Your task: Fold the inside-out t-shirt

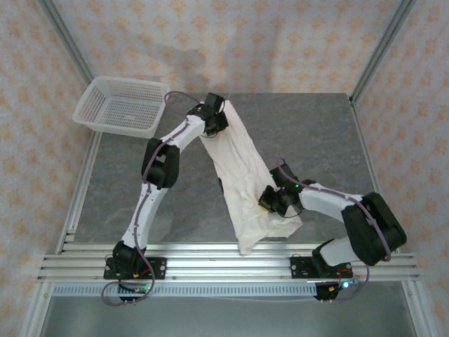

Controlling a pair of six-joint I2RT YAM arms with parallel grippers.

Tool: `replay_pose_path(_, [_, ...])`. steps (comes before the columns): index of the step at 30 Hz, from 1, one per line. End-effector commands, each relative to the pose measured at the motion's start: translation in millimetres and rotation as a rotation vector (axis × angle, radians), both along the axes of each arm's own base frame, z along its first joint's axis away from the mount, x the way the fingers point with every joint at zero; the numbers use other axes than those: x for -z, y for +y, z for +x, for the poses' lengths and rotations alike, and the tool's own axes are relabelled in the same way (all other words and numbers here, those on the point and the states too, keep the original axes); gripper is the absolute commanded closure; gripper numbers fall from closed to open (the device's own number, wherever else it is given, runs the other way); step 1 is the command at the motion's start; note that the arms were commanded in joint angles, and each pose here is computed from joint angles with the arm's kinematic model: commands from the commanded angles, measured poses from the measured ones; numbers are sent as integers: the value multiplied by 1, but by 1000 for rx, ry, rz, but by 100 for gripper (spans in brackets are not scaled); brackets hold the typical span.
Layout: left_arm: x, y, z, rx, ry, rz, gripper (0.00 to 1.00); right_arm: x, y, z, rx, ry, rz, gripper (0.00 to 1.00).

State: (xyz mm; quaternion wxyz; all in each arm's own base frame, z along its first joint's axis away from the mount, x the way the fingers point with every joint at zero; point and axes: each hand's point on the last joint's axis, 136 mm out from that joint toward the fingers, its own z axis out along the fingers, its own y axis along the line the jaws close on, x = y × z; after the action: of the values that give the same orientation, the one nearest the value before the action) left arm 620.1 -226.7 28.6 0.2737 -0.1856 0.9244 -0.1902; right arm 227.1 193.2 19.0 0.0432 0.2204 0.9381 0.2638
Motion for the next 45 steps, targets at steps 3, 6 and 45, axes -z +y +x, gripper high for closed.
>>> replay_pose_path(3, [31, -1, 35, -15, -29, -107, 100, 13, 60, 19, 33, -7, 76, 100])
replay_pose_path(6, [-9, -3, 56, -4, -133, -197, 100, 14, 91, 23, 2, -2, 119, 100])
replay_pose_path(45, [-43, 47, -426, 175, 289, -410, 31, -42, 33, -24, -228, -194, 138, 44])
